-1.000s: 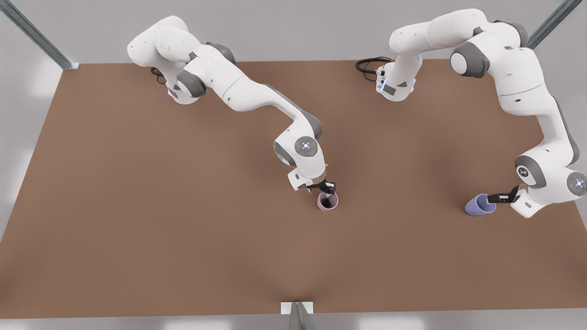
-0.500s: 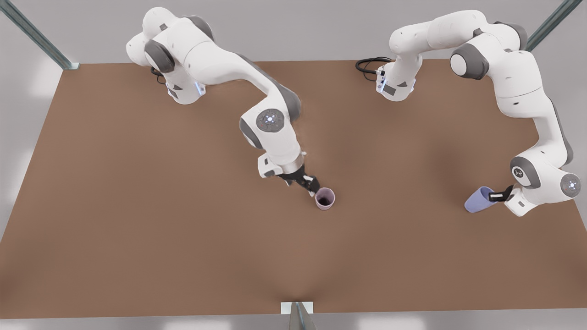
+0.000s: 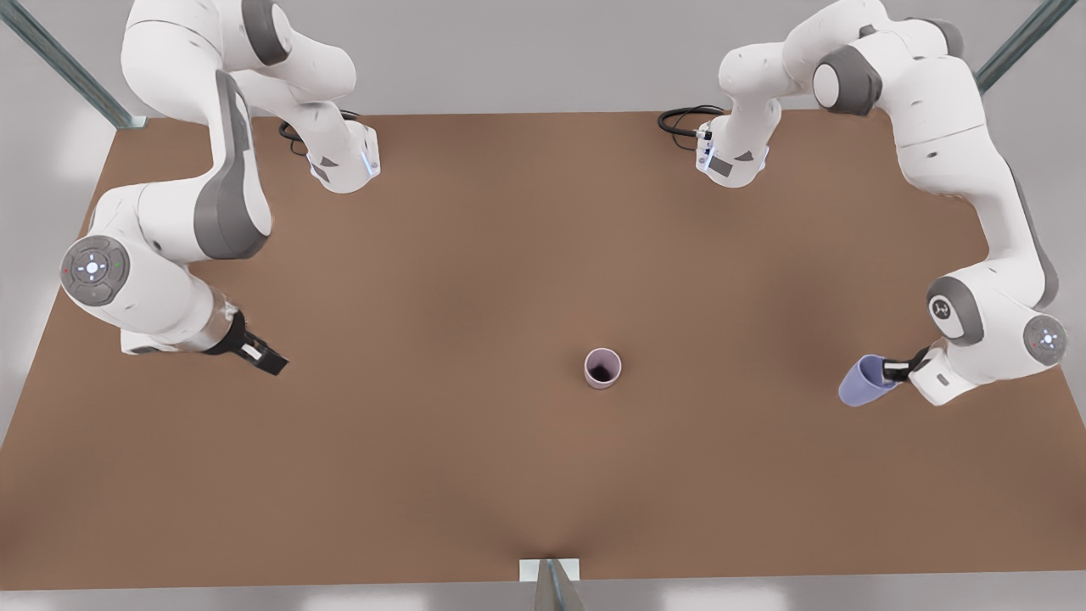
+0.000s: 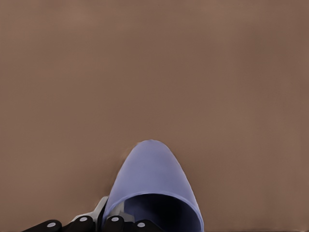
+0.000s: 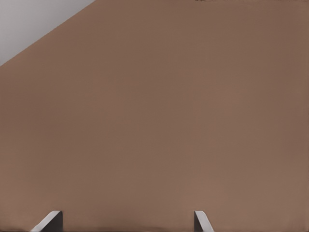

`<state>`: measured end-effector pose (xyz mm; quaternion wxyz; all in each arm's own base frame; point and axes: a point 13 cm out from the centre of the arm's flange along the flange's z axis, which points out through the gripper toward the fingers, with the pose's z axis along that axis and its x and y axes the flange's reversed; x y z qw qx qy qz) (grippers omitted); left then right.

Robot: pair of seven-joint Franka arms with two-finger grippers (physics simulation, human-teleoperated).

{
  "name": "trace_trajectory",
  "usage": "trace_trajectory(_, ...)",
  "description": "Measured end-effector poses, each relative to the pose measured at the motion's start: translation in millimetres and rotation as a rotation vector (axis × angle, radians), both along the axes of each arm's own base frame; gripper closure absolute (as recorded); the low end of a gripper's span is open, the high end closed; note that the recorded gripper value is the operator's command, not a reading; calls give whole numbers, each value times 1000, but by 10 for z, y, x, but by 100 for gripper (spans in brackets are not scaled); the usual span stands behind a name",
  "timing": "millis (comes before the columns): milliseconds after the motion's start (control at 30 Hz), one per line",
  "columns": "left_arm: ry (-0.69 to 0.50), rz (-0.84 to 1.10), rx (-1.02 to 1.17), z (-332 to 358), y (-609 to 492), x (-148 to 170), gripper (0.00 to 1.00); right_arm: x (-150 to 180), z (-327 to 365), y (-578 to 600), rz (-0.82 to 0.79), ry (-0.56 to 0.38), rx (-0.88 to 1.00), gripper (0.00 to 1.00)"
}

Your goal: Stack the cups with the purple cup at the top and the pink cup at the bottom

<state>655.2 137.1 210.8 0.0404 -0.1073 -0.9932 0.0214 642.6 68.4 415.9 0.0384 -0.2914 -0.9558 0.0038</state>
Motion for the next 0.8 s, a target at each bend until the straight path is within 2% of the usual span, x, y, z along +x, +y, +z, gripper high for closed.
trace_trajectory(133,-33,-150,-13,696,-1578,60,79,29,-33,-640,35,0,-3,0)
trace_trajectory(200,-32,-205,-7,849,-2297,14,79,124,243,-658,84,-59,-7,0)
trace_trajectory(233,-31,-218,-3,922,-2583,-9,79,51,351,-631,111,-64,-9,0)
trace_trajectory(300,-20,-245,6,983,-3240,-126,79,-357,336,-623,155,-37,-11,0)
trace_trajectory(333,-10,-256,10,989,-3575,-225,79,-459,321,-620,175,-37,-12,0)
trace_trajectory(433,5,-257,5,1005,-4424,-490,79,-485,347,-579,232,-64,-15,0)
trace_trajectory(567,21,-162,4,909,-4919,-657,79,-418,386,-502,299,-94,-16,0)
trace_trajectory(800,16,63,24,617,-5002,-567,79,-344,409,-523,364,-118,-14,0)
